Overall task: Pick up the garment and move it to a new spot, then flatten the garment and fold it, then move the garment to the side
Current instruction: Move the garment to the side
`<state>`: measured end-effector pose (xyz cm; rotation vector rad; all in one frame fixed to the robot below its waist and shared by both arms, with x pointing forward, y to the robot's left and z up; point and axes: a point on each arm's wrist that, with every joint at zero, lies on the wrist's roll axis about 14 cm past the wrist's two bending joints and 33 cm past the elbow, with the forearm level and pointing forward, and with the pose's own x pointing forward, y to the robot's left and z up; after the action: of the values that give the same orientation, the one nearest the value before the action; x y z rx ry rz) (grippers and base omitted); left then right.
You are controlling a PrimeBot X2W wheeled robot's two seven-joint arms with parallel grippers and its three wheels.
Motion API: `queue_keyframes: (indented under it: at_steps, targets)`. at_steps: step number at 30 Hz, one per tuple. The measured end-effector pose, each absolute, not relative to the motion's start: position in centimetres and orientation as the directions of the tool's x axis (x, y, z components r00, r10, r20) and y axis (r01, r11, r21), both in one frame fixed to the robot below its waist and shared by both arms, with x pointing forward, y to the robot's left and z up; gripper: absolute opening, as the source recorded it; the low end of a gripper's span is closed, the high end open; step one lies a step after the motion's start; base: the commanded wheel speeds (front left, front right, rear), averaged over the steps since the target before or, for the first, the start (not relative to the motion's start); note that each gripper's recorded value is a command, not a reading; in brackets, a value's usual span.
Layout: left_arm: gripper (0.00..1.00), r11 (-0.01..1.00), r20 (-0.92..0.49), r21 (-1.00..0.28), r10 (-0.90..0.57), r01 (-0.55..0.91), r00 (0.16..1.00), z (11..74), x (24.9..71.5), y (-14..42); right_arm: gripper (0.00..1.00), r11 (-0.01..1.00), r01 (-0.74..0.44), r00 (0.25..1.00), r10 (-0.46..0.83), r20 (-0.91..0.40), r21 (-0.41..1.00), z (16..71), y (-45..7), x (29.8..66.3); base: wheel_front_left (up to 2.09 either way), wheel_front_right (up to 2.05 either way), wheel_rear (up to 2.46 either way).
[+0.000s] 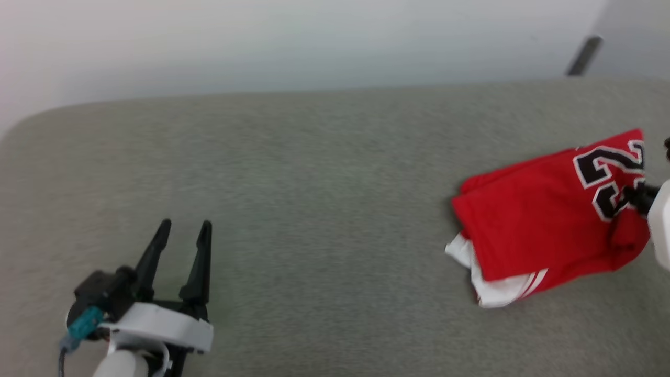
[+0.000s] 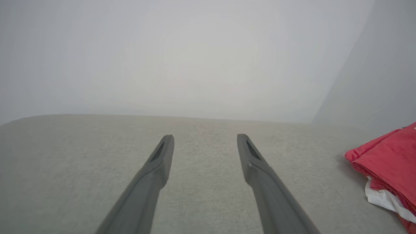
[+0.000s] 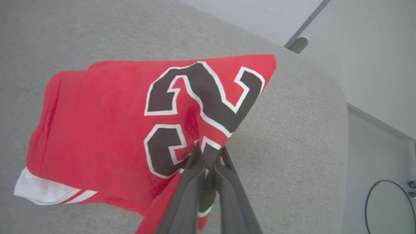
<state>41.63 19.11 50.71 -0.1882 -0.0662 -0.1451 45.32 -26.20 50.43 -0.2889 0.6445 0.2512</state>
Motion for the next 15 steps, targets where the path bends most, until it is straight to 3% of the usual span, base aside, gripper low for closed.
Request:
queue_keyframes:
  at_steps: [8,15]
  targets:
    - [1.0,0.941,0.07,-0.173,-0.281,0.29,0.957,49.6,45.8,14.3,0.0,0.929,-0.209,0.798,-0.019,-0.603,-0.307,50.9,-33.1,45.4,0.0,0.0,0.0]
    - [1.0,0.921,0.027,-0.184,-0.346,0.345,0.938,47.1,47.9,12.2,0.0,0.867,-0.161,0.801,-0.165,-0.575,-0.472,50.7,-39.1,46.0,0.0,0.0,0.0]
